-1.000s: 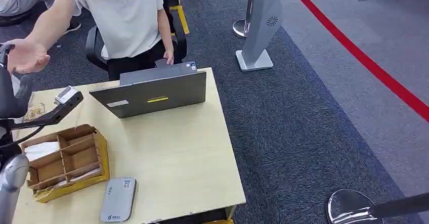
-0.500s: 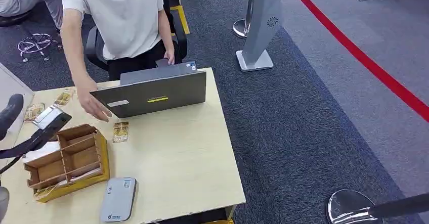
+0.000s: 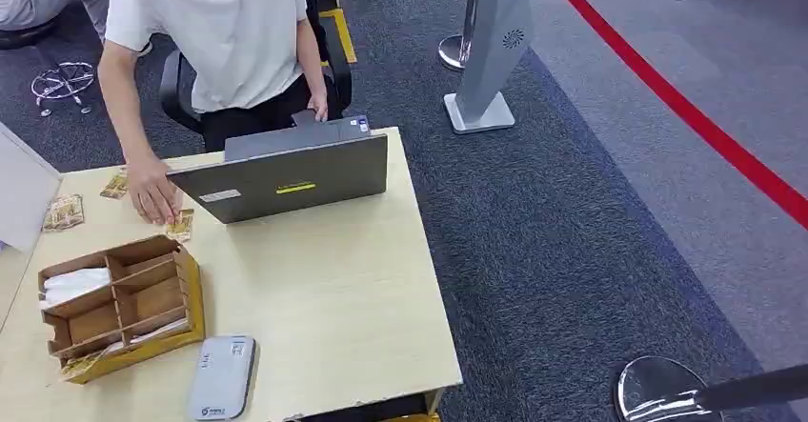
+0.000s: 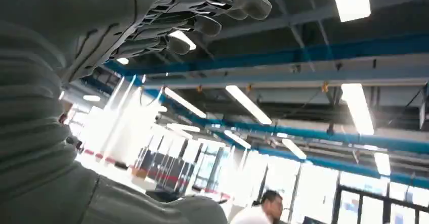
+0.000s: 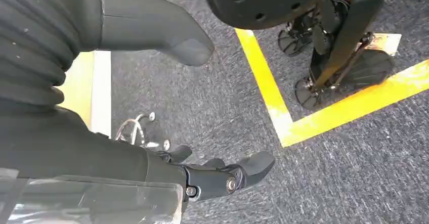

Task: Pass the card to the sensor for recognition and then transmit it.

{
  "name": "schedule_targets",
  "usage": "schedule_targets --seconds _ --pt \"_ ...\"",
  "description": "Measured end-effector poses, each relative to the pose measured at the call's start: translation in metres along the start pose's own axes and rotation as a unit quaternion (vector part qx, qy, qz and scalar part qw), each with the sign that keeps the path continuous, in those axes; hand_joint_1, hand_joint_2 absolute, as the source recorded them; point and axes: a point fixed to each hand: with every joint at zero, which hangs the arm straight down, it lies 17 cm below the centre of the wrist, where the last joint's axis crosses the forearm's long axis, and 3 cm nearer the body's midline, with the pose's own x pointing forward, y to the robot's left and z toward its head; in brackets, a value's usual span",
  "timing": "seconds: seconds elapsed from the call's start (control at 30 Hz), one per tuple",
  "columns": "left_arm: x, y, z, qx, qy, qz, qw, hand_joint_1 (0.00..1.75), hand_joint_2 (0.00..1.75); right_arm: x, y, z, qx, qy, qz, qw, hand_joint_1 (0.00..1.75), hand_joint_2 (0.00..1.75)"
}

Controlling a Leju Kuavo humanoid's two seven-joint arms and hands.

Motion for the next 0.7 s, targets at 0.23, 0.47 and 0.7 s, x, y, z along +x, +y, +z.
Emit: schedule_targets --seconds 0.23,0.47,0.7 --pt "-0.087 0.036 0.06 -0.009 0.177 0.067 0.982 0.0 1.75 0.01 0.01 0.012 0.002 -0.013 0.028 1.0 0.0 1.75" --pt "-0.193 0.002 0.244 0.112 0.543 0.304 0.775 0.0 0.0 0.01 0.015 0.021 0.011 -0.008 0.051 0.999 0.0 1.75" --pt "-0.176 -0.115 0.436 0.055 0.776 0.283 0.561 0.0 1.75 0.001 0.021 0.031 0.021 0.015 0.119 0.993 0.0 1.75"
